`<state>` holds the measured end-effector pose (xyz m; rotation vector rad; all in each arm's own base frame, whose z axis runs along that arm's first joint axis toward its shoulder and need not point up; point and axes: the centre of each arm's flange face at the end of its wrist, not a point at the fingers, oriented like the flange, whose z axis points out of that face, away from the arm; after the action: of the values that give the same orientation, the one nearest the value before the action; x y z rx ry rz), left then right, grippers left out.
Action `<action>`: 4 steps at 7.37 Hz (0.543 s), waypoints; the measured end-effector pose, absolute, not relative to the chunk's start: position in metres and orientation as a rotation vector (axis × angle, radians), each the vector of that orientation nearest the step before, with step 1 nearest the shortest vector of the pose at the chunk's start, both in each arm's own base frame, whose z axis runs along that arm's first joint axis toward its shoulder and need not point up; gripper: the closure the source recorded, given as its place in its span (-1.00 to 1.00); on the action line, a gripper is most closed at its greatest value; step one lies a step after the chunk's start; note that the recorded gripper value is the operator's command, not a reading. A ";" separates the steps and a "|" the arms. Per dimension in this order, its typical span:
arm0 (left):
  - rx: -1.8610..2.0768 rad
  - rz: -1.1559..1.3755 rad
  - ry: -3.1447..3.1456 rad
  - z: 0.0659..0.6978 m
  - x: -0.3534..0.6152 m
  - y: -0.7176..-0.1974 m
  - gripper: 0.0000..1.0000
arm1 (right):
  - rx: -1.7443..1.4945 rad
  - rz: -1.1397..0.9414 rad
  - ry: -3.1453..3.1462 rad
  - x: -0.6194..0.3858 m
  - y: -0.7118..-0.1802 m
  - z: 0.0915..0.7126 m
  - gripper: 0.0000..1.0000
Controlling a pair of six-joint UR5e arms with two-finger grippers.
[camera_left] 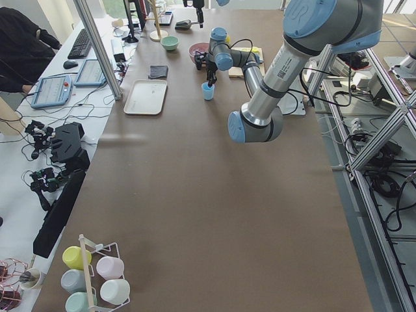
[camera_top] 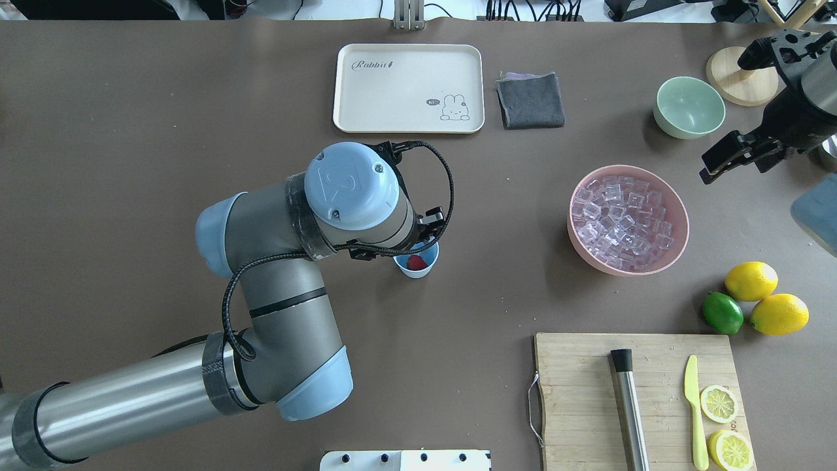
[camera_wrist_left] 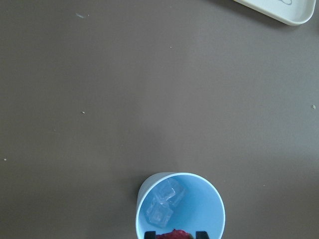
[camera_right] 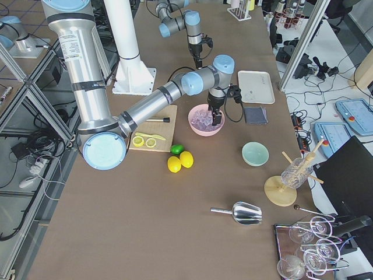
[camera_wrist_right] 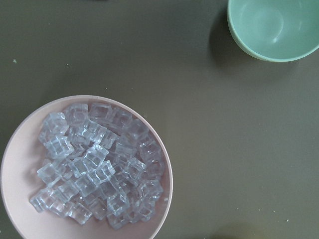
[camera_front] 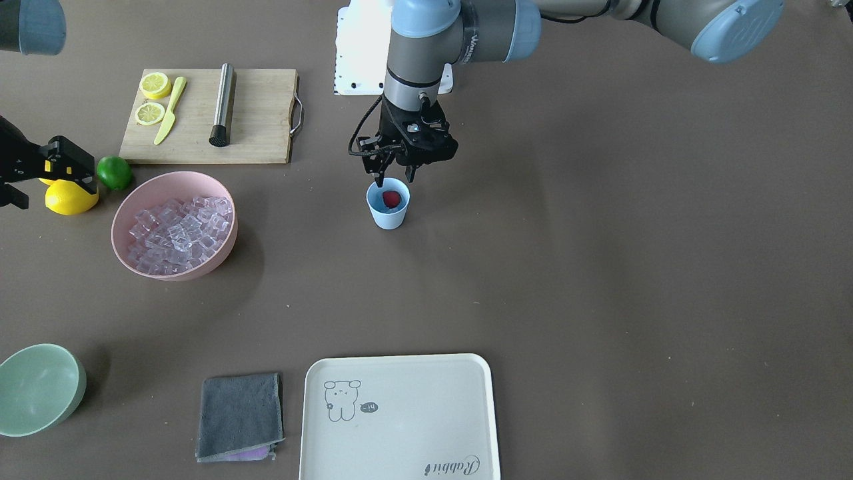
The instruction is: Put ice and strawberries in cup
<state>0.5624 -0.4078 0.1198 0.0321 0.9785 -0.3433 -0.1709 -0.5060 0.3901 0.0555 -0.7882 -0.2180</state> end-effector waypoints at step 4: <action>0.099 -0.209 0.916 0.154 0.479 -0.448 -0.95 | 0.063 -0.244 -0.767 -0.148 -0.506 0.415 -1.00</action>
<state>0.4787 -0.4480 0.1539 0.0985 0.9161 -0.2088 -0.1478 -0.5059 0.4148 0.0629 -0.7666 -0.2441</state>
